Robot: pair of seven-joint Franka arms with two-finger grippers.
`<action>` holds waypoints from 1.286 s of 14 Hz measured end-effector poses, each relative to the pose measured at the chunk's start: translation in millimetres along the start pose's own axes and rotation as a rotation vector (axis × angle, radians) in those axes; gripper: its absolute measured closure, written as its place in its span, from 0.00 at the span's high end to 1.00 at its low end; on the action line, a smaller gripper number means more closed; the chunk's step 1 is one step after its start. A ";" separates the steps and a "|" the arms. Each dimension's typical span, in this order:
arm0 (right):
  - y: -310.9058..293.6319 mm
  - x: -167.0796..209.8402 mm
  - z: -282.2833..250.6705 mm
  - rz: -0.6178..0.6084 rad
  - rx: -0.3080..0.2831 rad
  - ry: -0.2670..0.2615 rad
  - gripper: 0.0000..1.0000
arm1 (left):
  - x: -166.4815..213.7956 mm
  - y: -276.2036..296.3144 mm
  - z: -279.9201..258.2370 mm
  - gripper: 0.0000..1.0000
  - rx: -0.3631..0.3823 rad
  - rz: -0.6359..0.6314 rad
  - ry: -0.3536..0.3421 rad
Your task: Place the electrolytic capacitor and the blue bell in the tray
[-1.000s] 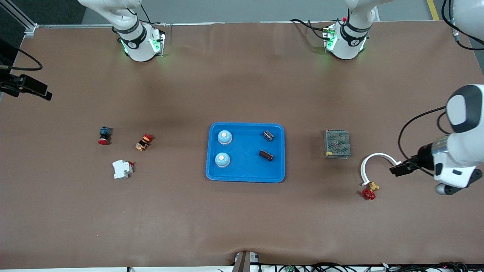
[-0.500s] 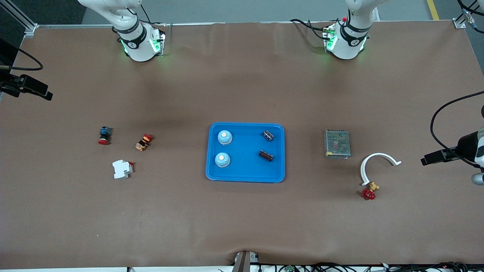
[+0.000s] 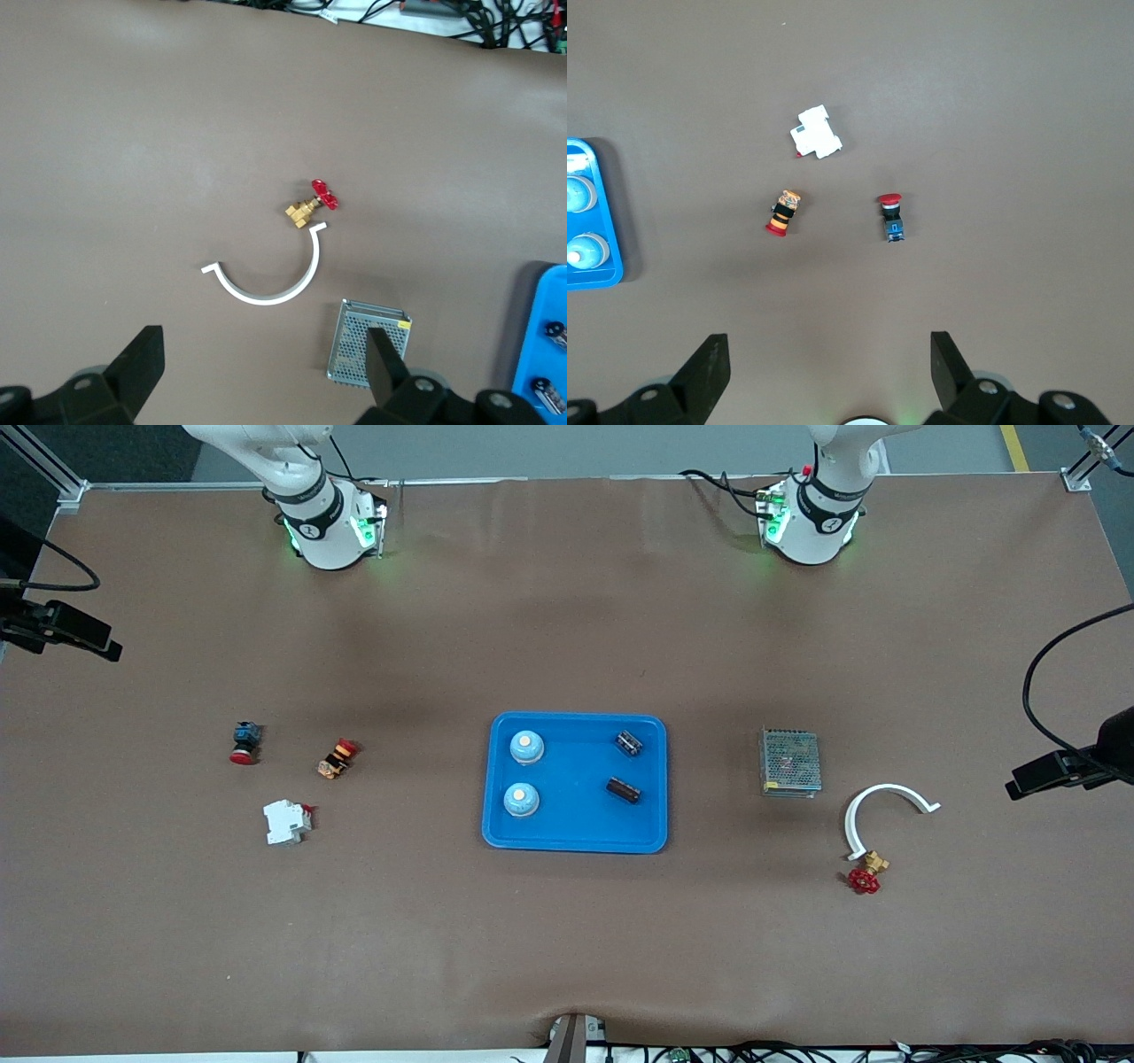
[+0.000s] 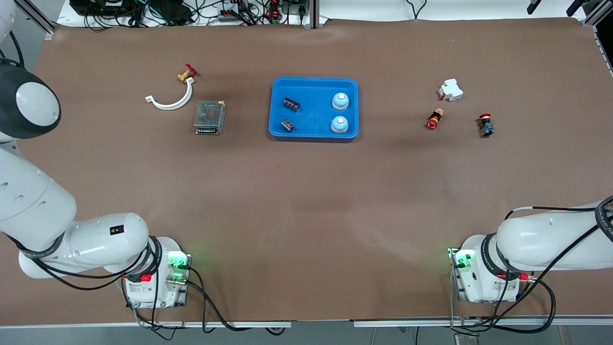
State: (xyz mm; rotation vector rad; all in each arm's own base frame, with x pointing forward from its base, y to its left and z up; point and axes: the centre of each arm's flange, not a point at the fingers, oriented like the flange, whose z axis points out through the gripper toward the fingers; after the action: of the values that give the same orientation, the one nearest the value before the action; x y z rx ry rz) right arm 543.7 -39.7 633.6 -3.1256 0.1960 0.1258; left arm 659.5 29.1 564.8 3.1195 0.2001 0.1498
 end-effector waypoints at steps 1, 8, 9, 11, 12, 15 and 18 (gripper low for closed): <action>0.0 0.2 -0.5 0.000 0.000 0.004 1.00 | -5.6 11.9 -9.6 1.00 0.012 0.015 0.002; 0.0 -0.2 -7.6 0.000 0.002 0.029 1.00 | -55.3 66.4 -56.9 1.00 0.032 0.089 -0.026; 0.0 -0.8 -11.4 0.000 0.002 0.039 1.00 | -64.7 69.8 -59.8 1.00 0.035 0.092 -0.029; 0.0 -1.9 -22.4 0.000 0.003 0.064 1.00 | -84.4 74.2 -62.0 1.00 0.039 0.102 -0.032; 0.2 -2.6 -28.1 0.000 0.004 0.076 1.00 | -92.5 79.1 -62.0 1.00 0.039 0.105 -0.027; 2.2 -2.8 -33.2 0.004 0.004 0.087 1.00 | -102.5 91.3 -60.0 1.00 0.005 0.084 -0.026; 2.8 0.3 -28.8 0.005 0.004 0.079 1.00 | -99.2 76.9 -56.6 1.00 0.000 0.081 -0.032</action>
State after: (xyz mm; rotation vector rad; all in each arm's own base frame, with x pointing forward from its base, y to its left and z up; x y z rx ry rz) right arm 545.9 -42.8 662.3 -3.1289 0.2045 0.0019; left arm 565.8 -59.5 613.2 3.1290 0.0738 0.1008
